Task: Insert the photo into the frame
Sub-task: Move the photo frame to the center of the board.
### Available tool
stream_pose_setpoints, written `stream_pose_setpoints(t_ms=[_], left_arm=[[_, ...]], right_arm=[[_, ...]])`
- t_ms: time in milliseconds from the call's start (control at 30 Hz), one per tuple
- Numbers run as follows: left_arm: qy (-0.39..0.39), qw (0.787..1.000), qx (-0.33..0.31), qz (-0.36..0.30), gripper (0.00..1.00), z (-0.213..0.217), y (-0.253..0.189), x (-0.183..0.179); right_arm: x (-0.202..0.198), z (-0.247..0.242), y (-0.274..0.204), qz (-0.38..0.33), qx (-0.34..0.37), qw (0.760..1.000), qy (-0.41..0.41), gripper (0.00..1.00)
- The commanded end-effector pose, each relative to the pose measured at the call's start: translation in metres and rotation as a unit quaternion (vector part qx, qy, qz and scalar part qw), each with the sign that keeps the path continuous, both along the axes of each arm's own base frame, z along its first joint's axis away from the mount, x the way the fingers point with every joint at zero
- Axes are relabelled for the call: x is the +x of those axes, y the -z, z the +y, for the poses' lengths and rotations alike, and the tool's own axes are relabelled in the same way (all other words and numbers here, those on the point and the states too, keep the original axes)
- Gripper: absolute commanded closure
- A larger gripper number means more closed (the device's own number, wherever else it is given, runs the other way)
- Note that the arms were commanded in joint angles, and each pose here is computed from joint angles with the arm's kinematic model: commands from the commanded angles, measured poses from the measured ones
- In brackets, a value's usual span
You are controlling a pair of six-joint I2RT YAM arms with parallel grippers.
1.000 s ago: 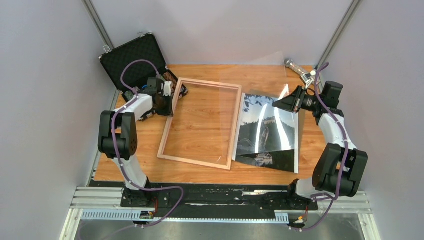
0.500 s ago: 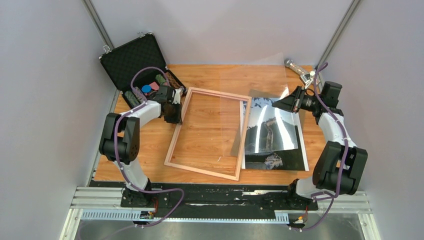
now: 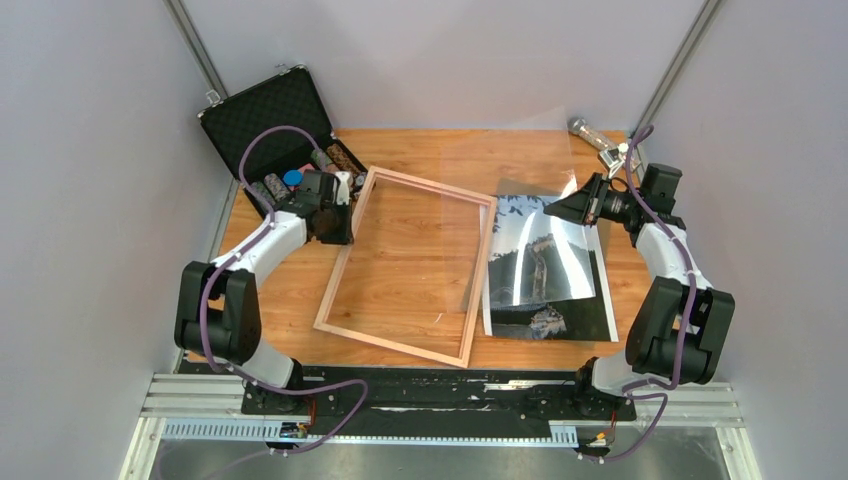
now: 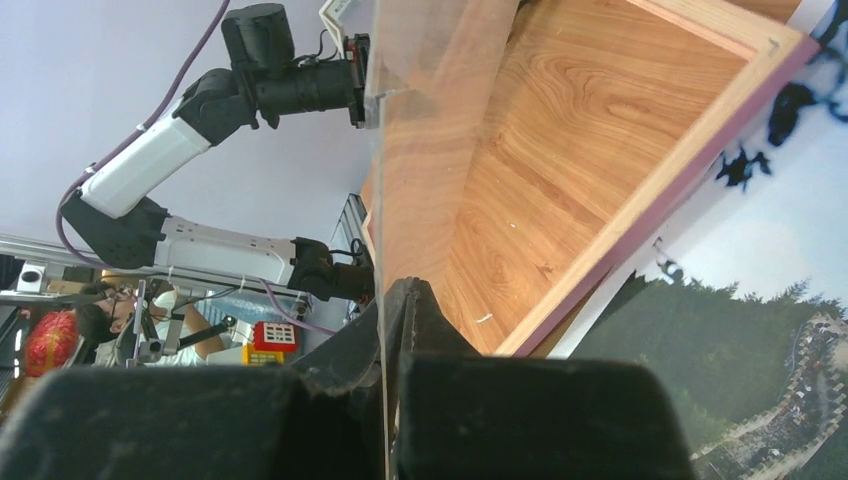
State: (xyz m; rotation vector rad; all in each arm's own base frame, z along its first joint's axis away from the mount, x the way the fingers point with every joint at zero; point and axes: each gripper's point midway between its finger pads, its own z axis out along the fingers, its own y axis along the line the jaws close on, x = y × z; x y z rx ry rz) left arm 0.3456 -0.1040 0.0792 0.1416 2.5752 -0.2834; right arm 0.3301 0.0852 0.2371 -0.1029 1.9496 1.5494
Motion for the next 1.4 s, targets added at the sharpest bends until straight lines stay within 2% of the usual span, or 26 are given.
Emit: stream_pose_setpoints(t_ms=[0, 200, 367, 700, 867, 1033, 1367], left_arm=[[-0.024, 0.999, -0.021, -0.036, 1.00, 0.005, -0.018, 0.006], [-0.037, 0.997, -0.062, -0.018, 1.00, -0.006, -0.005, 0.006], [-0.051, 0.997, -0.065, 0.014, 1.00, -0.007, 0.015, 0.005], [-0.082, 0.993, -0.072, 0.032, 1.00, -0.005, 0.038, -0.010], [-0.081, 0.992, -0.098, 0.023, 1.00, -0.010, 0.027, -0.019], [-0.082, 0.990, -0.111, -0.014, 1.00, -0.010, 0.006, -0.022], [-0.048, 0.986, -0.157, -0.017, 1.00, -0.029, -0.012, -0.027]], right_arm=[[0.003, 0.000, -0.013, -0.038, -0.009, 0.999, -0.010, 1.00], [0.004, 0.001, -0.009, -0.035, -0.012, 0.999, -0.006, 1.00], [0.004, 0.006, 0.001, -0.026, -0.011, 1.000, -0.012, 1.00], [0.009, 0.020, 0.017, -0.008, -0.006, 0.999, -0.033, 1.00], [0.011, 0.020, 0.022, -0.005, -0.002, 0.999, -0.037, 1.00], [0.014, 0.020, 0.025, -0.002, -0.001, 0.999, -0.039, 1.00], [0.016, 0.020, 0.026, -0.003, -0.002, 0.999, -0.039, 1.00]])
